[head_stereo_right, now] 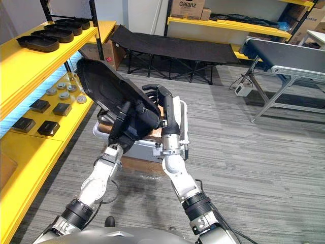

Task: Walk over and take three plastic housings, then place them on the shelf

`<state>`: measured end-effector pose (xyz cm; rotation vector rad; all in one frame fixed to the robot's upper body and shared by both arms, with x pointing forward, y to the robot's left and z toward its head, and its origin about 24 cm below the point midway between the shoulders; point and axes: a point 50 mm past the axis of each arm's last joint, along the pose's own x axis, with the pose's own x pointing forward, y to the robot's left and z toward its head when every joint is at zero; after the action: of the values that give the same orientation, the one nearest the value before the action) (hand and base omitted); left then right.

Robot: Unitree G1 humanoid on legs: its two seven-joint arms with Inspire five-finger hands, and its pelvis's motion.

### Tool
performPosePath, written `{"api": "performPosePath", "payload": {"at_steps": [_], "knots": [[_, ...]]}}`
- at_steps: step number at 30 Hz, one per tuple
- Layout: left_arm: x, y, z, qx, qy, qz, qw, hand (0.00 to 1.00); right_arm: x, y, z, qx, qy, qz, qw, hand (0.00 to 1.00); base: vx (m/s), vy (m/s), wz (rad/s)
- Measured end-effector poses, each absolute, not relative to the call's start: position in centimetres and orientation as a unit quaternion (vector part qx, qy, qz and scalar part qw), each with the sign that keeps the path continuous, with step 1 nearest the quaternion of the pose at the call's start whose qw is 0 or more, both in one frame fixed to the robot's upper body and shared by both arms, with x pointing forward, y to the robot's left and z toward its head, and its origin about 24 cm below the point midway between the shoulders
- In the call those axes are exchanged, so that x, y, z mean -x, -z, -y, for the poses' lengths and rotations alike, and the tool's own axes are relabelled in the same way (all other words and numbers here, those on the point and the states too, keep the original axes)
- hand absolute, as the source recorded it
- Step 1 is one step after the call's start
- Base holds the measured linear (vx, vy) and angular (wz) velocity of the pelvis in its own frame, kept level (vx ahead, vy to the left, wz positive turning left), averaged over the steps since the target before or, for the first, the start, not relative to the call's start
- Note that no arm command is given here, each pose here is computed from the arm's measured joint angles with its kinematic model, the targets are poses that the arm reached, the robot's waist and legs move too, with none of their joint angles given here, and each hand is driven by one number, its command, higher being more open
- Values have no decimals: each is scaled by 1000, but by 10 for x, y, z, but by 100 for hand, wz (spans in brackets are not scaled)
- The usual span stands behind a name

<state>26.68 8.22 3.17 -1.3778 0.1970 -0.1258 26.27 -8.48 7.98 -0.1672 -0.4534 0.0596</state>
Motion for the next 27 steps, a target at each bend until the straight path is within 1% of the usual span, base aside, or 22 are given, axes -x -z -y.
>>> {"api": "performPosePath", "payload": {"at_steps": [1, 6, 10, 14, 16, 17, 18, 20, 21, 23, 25, 26, 27], "knots": [[-267, -31, -86, 636, 48, -84, 765, 0, -260, -78, 82, 78, -34, 224, 971, 0, 0, 0, 0], [-261, -24, -89, 649, 25, -85, 756, 0, -253, -69, 80, 67, -30, 204, 976, 0, 0, 0, 0], [-258, -21, -88, 633, 34, -95, 768, 0, -249, -64, 81, 65, -28, 193, 979, 0, 0, 0, 0], [-256, -22, -81, 617, 79, -98, 776, 0, -249, -63, 88, 65, -11, 190, 980, 0, 0, 0, 0], [-255, -22, -81, 617, 79, -97, 777, 0, -248, -63, 88, 64, -12, 191, 979, 0, 0, 0, 0], [-256, -23, -81, 614, 77, -93, 780, 0, -247, -63, 87, 63, -14, 192, 979, 0, 0, 0, 0], [-256, -23, -82, 604, 75, -83, 789, 0, -245, -63, 85, 60, -15, 192, 979, 0, 0, 0, 0], [-256, -24, -82, 601, 72, -76, 793, 0, -245, -63, 85, 58, -14, 192, 980, 0, 0, 0, 0], [-255, -24, -82, 598, 70, -72, 795, 0, -245, -63, 84, 58, -14, 193, 979, 100, 0, 0, 0], [-256, -26, -83, 579, 67, -60, 810, 0, -244, -62, 84, 59, -15, 189, 980, 100, 0, 0, 0], [-257, -29, -86, 550, 58, -47, 832, 0, -240, -57, 83, 66, -30, 180, 981, 100, 0, 0, 0], [-257, -31, -88, 544, 54, -43, 836, 0, -238, -55, 82, 68, -34, 178, 981, 100, 0, 0, 0], [-259, -37, -92, 532, 39, -29, 845, 0, -236, -51, 82, 74, -40, 166, 983, 100, 0, 0, 0]]}}
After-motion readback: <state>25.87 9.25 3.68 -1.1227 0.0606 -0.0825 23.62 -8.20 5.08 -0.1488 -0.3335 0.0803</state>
